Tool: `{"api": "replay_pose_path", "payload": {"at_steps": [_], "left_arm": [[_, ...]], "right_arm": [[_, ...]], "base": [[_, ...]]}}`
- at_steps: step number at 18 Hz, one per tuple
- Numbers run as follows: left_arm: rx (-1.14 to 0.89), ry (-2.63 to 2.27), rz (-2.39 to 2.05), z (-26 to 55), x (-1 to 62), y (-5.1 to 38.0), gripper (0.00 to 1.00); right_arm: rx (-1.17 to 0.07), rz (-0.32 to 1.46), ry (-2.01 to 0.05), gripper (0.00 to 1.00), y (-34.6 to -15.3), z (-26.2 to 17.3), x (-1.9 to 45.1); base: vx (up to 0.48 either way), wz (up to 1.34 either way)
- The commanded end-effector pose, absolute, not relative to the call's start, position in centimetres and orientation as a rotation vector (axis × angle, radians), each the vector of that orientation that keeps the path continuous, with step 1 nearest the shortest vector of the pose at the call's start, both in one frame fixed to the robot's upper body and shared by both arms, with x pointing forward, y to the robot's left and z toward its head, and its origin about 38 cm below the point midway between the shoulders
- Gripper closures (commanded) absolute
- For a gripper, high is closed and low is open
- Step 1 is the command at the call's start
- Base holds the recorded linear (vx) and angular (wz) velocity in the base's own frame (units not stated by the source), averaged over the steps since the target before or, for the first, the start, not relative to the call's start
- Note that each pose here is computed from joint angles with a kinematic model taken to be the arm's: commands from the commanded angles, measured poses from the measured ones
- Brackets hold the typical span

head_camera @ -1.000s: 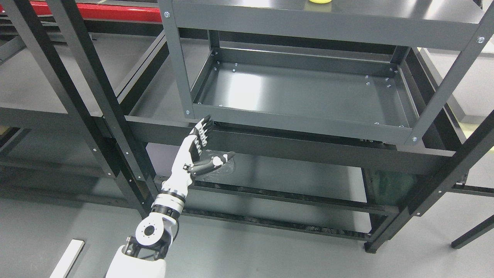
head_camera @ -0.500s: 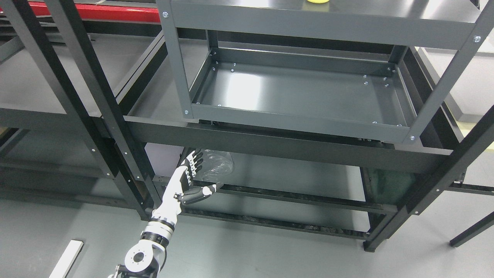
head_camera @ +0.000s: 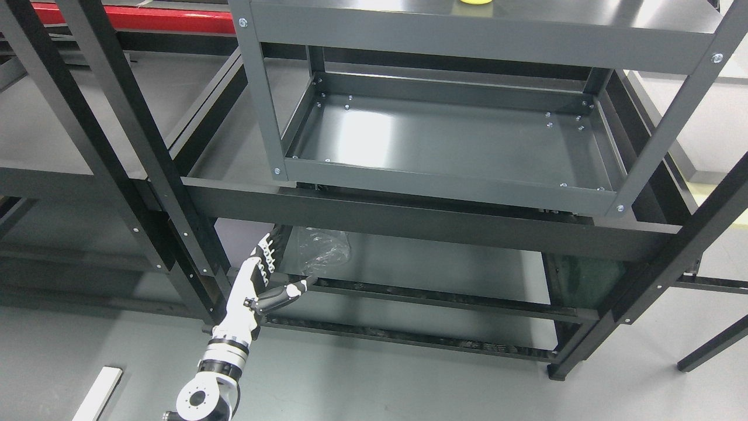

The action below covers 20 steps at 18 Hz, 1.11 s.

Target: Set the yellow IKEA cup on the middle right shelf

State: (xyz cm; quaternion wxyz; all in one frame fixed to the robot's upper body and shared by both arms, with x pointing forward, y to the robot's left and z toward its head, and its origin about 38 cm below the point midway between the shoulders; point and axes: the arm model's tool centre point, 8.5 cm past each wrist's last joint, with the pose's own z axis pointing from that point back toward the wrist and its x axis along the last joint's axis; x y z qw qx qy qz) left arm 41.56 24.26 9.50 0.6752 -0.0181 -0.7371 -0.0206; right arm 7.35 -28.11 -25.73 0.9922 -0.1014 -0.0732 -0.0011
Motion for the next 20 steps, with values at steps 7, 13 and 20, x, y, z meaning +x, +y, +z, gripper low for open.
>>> {"api": "replay_pose_path", "payload": {"at_steps": [7,13,20], "left_arm": [[-0.031,-1.678,-0.053,10.4,41.9,24.5,0.01],[-0.042,-1.837,-0.074,16.4,43.5,23.9,0.01],[-0.062,-1.859,-0.1,17.3,43.7,22.8,0.01]], "right_arm": [[-0.216,-0.008,-0.132,0.01,-29.1,-25.7,6.4],[-0.216,-0.008,-0.132,0.01,-29.1,-25.7,6.4],[-0.216,-0.008,-0.132,0.01,-29.1,-25.7,6.4]], "base": [[0.0,0.0],[0.0,0.0],[0.009,0.02]]}}
